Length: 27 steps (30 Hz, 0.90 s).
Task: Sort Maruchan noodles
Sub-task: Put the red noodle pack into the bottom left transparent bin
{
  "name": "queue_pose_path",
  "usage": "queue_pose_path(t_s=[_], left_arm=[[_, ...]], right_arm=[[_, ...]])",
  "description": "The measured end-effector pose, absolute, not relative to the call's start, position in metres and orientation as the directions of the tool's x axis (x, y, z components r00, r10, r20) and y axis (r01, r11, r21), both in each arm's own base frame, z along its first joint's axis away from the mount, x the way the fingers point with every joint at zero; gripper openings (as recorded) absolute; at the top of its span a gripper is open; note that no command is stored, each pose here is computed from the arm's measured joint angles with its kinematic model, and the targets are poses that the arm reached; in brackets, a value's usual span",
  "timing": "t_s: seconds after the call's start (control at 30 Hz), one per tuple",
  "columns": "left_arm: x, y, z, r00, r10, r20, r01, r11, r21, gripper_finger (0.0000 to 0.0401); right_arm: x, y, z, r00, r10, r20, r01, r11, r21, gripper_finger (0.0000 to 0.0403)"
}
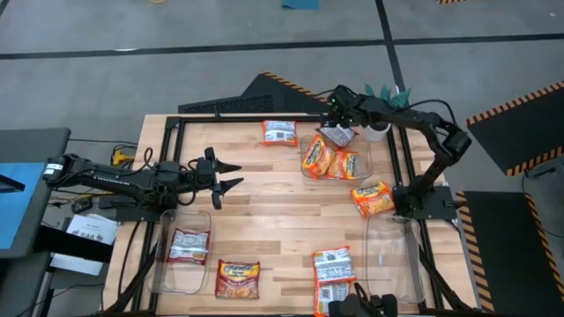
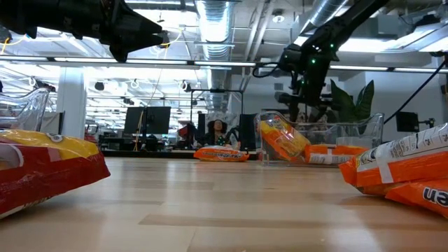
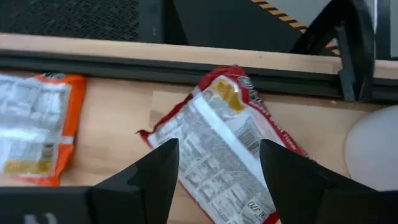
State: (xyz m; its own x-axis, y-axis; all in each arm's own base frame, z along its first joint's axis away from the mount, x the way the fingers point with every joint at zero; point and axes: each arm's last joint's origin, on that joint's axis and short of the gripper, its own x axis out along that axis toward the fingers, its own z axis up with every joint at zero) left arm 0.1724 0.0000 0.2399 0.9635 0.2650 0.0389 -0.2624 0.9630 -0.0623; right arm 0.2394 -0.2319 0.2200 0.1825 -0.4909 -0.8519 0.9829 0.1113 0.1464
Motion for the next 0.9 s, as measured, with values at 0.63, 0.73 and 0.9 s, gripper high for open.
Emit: queue_pose_path(t_s=[0.63,0.73,0.9], left_arm=[[0.172,0.000,0.240,0.963,0.266,0.040,-0.264,0.963,-0.060,0.0171],[0.172,0.000,0.240,0.963,0.266,0.039,-0.264,0.963,-0.060,0.0171],[0.172,0.000,0.240,0.963,0.266,0.038,-0.264,0.963,-0.060,0.0171]], right_arm=[[0.265,-0.248,0.184,0.062,-0.334,-0.941,0.993,0.111,0.026,0.0248],[0.266,-0.247,0.172,0.018,-0.305,-0.952,0.993,0.113,-0.018,0.0248],[0.269,-0.244,0.166,-0.057,-0.339,-0.939,0.986,0.127,-0.106,0.0248]])
